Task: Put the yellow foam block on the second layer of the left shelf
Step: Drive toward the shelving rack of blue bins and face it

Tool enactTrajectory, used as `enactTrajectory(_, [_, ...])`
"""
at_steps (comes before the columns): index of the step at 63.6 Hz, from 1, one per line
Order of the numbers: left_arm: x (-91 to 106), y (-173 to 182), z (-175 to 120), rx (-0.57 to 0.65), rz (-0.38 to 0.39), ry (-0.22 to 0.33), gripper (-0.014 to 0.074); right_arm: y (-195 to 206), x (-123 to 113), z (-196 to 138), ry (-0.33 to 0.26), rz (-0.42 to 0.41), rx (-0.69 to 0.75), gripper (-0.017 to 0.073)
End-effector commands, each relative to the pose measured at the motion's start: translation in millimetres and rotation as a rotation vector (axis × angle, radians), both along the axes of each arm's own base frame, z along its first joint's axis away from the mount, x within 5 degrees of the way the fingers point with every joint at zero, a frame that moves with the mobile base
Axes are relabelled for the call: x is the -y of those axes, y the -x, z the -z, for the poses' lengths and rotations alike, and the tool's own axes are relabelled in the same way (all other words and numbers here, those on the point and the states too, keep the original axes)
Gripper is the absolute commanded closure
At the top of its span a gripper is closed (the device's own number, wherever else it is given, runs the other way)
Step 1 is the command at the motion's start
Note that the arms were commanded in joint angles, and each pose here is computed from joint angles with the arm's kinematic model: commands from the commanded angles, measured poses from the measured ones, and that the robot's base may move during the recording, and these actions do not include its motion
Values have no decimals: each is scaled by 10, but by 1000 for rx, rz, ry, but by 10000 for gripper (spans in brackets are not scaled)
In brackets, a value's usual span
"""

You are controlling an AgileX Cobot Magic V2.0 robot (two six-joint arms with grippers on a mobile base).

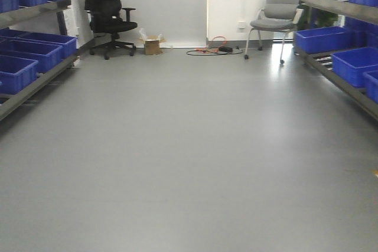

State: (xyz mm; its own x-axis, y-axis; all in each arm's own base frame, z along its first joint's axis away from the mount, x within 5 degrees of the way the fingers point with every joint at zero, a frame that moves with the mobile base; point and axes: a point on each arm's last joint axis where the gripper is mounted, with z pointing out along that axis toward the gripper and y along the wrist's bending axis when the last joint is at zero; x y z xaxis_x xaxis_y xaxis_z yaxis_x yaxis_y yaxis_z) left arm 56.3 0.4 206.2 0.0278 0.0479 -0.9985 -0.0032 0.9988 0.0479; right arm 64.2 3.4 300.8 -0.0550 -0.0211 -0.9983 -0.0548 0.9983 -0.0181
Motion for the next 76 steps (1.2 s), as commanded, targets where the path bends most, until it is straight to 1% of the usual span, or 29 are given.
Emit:
enactTrajectory(1, [10,10,0,77,12,10,457,3,4,-168,5,6,114,110])
enactTrajectory(76, [10,10,0,77,12,10,457,2,4,-164,5,6,112,110])
